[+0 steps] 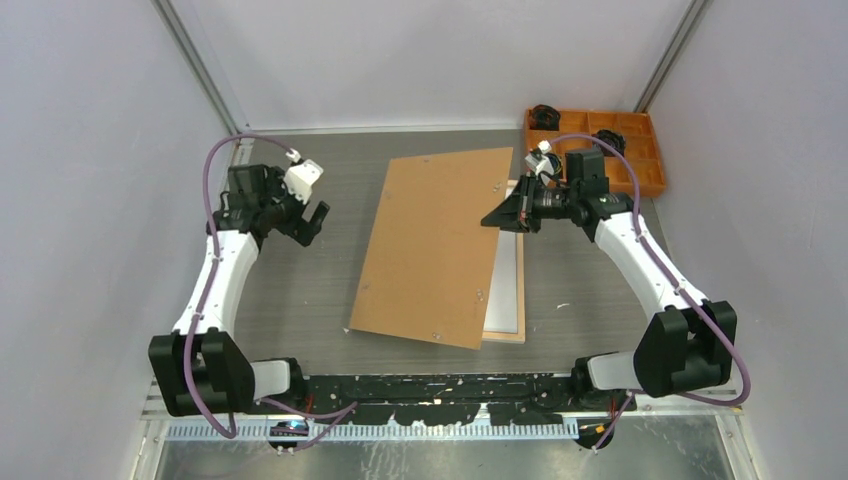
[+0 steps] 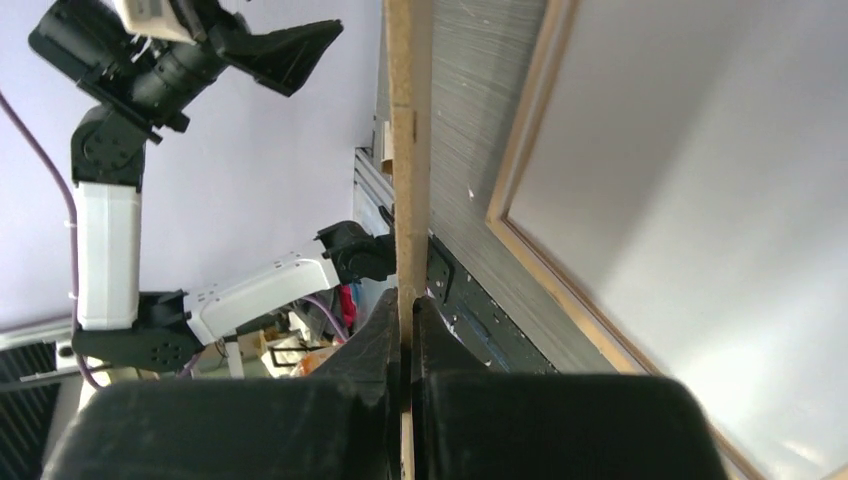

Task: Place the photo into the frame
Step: Turn over the photo frame item at the center of the board, then move the photo frame to the center of the board.

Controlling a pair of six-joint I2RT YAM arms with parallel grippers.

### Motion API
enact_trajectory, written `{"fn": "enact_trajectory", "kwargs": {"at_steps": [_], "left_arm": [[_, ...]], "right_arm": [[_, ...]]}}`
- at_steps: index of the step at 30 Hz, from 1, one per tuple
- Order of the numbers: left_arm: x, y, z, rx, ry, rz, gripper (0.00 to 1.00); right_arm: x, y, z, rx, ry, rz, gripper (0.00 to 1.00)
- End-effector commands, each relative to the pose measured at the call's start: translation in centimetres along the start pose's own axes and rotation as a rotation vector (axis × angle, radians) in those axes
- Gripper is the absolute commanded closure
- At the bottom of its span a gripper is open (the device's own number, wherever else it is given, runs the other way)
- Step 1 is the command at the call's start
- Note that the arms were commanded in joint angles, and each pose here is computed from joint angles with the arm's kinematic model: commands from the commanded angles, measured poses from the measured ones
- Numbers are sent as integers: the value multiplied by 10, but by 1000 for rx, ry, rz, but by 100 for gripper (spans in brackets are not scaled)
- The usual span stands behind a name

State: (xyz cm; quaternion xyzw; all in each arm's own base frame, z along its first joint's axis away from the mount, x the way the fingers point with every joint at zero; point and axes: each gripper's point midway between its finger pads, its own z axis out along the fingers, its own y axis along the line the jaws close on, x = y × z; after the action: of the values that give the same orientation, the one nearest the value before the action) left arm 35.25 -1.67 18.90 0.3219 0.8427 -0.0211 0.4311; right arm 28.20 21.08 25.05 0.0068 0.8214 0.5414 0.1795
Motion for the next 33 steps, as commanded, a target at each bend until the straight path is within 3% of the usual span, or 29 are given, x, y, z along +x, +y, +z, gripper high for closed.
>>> {"fn": "enact_trajectory", "kwargs": {"at_steps": [1,10,22,33], "left_arm": [[-18,-19,9,69,-90,54,0],[-32,-71,58,218,-45,-23,6],[-40,-137,150,372,116,-183,19],[-22,-147,183,357,183,-203,46]], "right_arm": [[4,20,-25,2,-7,-2,99],[-2,8,-39,111,-75,60,99],[48,2,-58,152,-64,110,99],[54,-5,-61,197,-49,109,99]]}}
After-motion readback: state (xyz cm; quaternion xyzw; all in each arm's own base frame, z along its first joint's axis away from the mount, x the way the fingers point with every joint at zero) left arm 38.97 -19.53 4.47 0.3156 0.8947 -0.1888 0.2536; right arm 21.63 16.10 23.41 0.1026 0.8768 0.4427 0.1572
